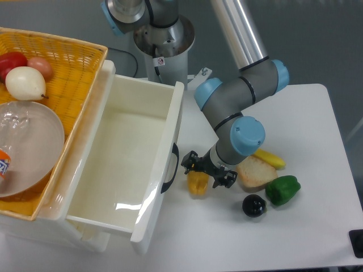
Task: Pick up the yellow pepper
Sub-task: 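Lower the gripper around the yellow pepper and close on it, then lift the yellow pepper up off the table with the gripper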
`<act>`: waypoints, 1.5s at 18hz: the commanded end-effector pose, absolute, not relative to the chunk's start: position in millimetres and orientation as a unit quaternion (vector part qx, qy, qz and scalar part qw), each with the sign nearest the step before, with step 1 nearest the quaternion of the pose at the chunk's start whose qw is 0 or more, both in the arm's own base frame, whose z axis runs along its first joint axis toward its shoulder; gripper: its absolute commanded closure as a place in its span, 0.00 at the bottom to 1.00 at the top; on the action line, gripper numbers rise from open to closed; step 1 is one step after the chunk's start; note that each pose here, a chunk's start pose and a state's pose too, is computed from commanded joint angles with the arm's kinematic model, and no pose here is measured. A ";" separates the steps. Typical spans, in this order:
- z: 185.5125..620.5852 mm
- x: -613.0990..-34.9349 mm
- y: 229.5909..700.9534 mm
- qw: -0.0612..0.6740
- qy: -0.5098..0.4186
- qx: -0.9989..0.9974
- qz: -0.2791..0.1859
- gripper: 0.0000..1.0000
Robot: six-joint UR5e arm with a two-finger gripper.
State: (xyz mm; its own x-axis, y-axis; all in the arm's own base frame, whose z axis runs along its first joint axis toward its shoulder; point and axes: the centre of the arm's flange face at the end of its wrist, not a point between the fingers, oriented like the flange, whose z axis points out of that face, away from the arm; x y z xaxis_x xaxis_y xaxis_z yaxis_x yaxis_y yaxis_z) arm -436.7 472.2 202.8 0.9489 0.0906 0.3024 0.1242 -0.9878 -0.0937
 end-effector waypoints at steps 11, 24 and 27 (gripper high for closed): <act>201.5 -443.3 475.0 0.062 -0.054 -0.987 -0.140 0.27; 213.5 -452.0 474.7 0.070 -0.054 -0.988 -0.129 0.92; 228.7 -460.5 477.6 0.077 -0.055 -0.989 -0.118 0.92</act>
State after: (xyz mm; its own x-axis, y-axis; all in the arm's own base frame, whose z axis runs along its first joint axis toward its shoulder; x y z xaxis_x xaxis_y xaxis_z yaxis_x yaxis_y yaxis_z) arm -460.5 477.6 228.7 0.9662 0.0901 0.2414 0.1264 -0.9822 -0.1393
